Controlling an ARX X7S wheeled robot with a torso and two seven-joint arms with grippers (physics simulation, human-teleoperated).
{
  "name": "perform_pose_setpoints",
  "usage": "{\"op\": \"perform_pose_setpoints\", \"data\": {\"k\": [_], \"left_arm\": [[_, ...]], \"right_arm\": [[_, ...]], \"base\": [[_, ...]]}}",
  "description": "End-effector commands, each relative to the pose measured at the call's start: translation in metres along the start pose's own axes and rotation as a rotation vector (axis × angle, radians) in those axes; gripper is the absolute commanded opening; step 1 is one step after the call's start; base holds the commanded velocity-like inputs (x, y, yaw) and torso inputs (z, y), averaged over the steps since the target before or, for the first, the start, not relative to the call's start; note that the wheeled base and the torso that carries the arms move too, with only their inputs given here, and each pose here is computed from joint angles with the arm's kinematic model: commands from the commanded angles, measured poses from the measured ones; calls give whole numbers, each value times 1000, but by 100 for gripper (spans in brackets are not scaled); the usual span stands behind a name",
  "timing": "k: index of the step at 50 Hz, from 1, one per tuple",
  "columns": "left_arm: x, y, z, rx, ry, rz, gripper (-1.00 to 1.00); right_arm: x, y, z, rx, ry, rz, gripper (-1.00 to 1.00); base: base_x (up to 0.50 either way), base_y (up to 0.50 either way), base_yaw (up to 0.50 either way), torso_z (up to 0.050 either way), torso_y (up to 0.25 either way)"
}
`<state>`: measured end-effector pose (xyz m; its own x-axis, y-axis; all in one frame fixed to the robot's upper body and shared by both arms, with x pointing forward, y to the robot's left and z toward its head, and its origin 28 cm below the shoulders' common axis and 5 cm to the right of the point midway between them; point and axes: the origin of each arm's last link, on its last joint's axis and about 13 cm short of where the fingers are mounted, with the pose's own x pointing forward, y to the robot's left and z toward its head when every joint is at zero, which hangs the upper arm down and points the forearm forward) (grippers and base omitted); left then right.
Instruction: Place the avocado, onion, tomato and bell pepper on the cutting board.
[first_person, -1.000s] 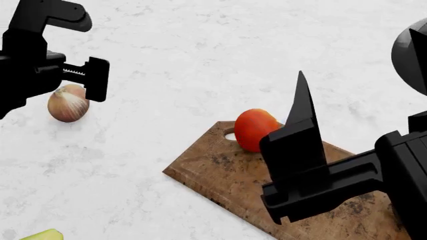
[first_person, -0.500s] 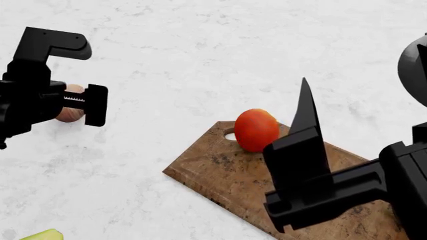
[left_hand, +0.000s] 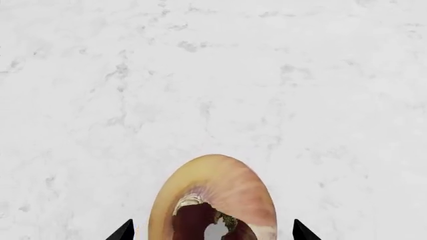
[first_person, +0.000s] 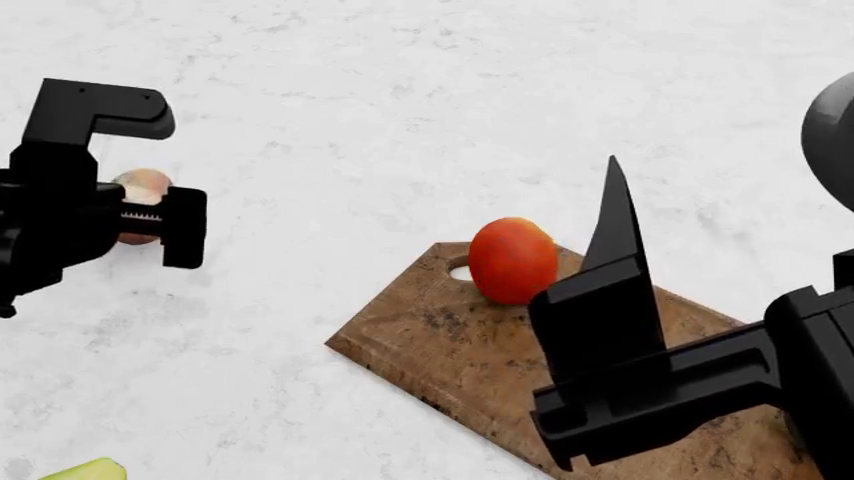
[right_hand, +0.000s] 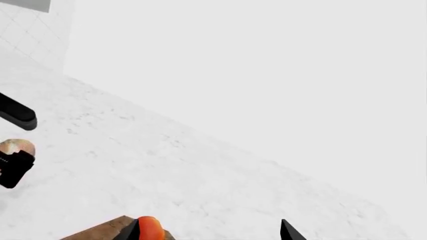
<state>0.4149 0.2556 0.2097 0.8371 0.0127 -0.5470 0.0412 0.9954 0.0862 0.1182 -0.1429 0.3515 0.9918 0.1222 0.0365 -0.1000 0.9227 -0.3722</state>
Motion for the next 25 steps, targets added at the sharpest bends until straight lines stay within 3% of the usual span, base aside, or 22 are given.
{"op": "perform_pose_setpoints", "data": {"k": [1,5,6,18,25], "left_arm": [[3,-1,-7,-17,5,8,100],[5,-1,-9,-29,8,11,100],[5,-1,-10,-35,14,6,-100],[2,2,-3,-29,-11,7,-100],[-10,5,25,43,-99,-7,-100]], "right_arm": [[-1,1,1,-6,2,0,100],[-1,1,1,-9,3,-1,100],[-2,1,2,-10,3,0,100],[-3,1,2,-8,-1,3,100],[-3,2,4,-12,-10,8,100]], "base": [[0,0,0,0,0],[0,0,0,0,0],[0,0,0,0,0],[0,0,0,0,0],[0,0,0,0,0]]}}
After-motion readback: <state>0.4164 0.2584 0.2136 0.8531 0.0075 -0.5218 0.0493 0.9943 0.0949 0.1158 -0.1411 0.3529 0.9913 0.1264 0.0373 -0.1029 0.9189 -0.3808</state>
